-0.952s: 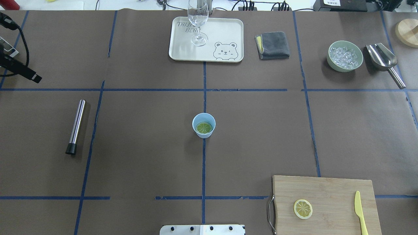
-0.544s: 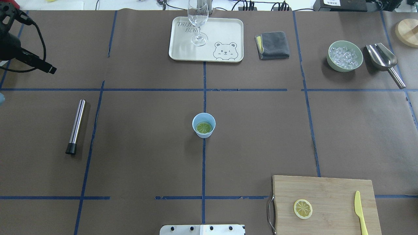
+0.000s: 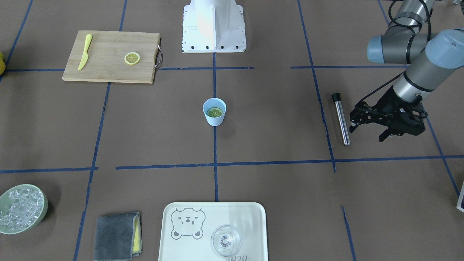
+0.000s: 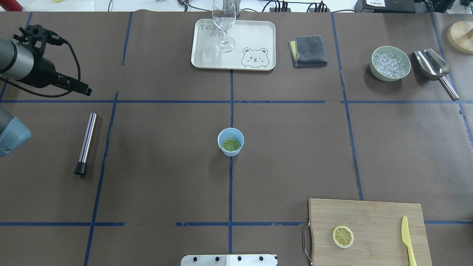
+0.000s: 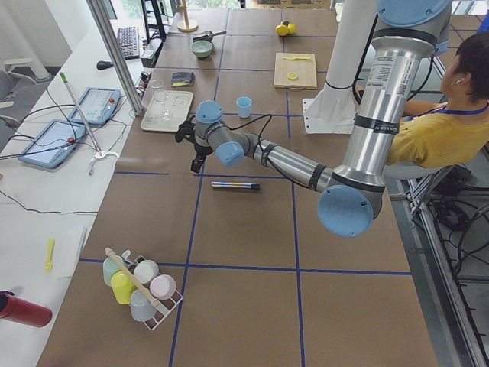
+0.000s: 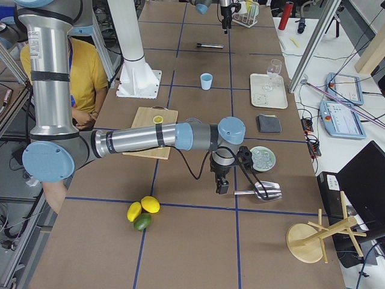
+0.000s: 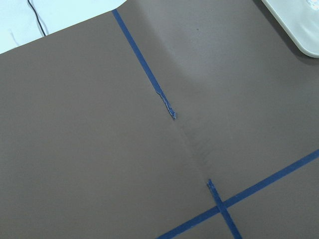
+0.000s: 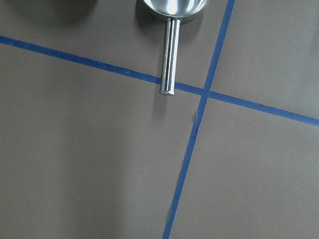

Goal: Squeeze lemon into cup
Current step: 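Lower the left gripper and grasp the top of the steel rod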

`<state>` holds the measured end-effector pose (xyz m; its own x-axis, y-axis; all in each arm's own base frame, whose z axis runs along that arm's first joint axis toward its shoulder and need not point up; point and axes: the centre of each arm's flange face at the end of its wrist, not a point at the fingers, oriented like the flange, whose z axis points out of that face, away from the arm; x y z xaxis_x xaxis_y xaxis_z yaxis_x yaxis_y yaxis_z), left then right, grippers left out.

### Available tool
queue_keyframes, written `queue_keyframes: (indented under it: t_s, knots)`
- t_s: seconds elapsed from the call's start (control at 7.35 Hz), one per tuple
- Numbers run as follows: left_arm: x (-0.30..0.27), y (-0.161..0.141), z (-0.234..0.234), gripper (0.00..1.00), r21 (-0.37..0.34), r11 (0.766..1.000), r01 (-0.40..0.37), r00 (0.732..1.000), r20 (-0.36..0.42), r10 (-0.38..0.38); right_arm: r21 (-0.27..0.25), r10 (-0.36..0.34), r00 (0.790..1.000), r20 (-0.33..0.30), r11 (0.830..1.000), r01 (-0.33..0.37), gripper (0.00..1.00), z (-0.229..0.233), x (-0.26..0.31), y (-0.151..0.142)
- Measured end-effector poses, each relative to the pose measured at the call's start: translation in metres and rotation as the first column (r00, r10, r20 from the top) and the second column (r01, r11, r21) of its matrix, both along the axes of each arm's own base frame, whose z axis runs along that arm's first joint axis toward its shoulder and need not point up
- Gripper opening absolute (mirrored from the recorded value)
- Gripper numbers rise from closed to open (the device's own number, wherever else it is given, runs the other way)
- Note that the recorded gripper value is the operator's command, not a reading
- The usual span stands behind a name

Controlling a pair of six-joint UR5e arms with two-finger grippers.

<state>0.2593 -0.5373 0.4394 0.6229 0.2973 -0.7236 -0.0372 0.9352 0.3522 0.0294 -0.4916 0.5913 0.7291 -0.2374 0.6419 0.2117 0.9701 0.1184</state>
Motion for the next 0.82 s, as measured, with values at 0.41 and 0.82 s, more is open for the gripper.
queue_keyframes:
  t_s: [0.41,0.82]
  knots:
    - [0.038,0.026,0.033,0.94,-0.154,0.987,0.038,0.997,0.077,-0.026,0.002,0.002,1.000,-0.002,1.000,-0.002,1.00,-0.001,0.001,-0.001]
    - [0.065,0.039,0.049,0.92,-0.204,0.979,0.024,0.996,0.094,-0.005,0.001,0.003,1.000,-0.004,1.000,-0.003,1.00,0.000,0.001,-0.001]
